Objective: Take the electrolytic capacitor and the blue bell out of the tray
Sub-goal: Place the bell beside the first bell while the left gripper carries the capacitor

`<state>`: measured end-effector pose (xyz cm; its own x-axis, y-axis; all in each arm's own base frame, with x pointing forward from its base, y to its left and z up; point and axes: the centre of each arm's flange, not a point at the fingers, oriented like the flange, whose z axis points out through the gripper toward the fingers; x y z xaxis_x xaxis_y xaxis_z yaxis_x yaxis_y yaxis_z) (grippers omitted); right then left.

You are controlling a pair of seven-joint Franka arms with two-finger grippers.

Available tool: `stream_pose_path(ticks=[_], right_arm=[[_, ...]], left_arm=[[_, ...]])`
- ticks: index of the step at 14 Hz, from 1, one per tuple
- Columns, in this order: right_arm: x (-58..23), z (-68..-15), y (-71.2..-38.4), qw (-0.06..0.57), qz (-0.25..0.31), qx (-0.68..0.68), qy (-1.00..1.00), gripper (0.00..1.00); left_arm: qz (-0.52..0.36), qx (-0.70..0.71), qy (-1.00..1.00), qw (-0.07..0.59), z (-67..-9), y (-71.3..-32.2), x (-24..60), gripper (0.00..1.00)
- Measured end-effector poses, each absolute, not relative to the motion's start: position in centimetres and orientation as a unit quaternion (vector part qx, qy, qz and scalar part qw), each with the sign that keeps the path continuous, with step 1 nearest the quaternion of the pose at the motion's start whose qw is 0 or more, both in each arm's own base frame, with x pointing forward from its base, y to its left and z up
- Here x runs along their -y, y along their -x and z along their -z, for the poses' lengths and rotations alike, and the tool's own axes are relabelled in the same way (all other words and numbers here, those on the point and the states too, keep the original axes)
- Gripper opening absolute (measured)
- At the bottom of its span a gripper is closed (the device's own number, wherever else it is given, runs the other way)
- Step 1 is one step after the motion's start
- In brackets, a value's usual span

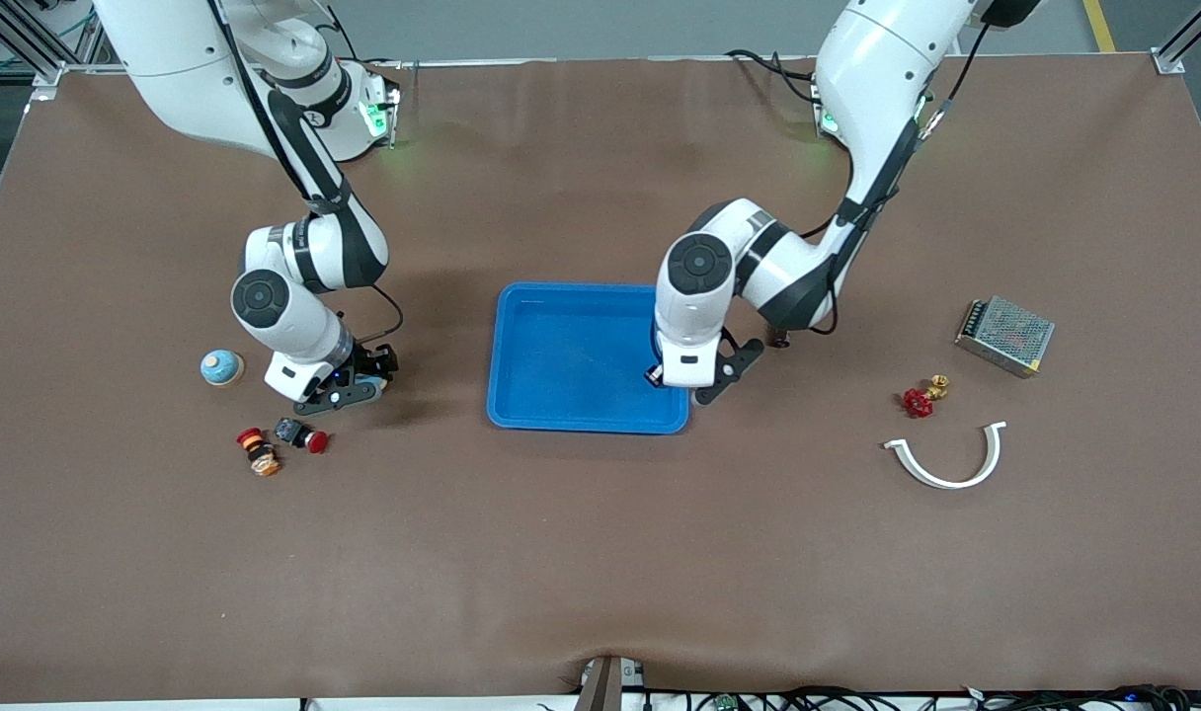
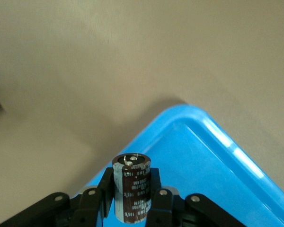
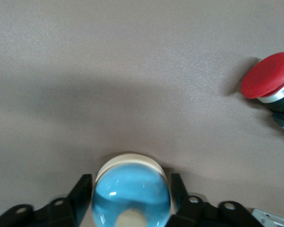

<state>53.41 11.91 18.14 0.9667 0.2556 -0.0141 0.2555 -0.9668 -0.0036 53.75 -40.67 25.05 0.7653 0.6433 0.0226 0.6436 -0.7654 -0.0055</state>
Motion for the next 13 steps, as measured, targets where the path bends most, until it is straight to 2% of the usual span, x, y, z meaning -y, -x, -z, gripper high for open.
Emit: stream_pose_path(ticks=[2, 7, 13], right_arm=[[-11.9, -18.2, -53.4, 0.001, -0.007, 0.129, 0.992, 0.99], [-12.8, -20.6, -53.7, 0.004, -0.027, 0.125, 0.992, 1.00], [-13.2, -35.0, -53.6, 0.019, -0.057, 0.123, 0.991, 1.00]], left_arm=[[0.006, 0.296, 0.955, 0.012, -25.1, -54.8, 38.4, 0.34], [-0.019, 0.198, 0.980, 0.008, -26.6, -57.1, 30.9, 0.34], [-0.029, 0.123, 0.992, 0.013, -26.5, -58.7, 26.1, 0.34]])
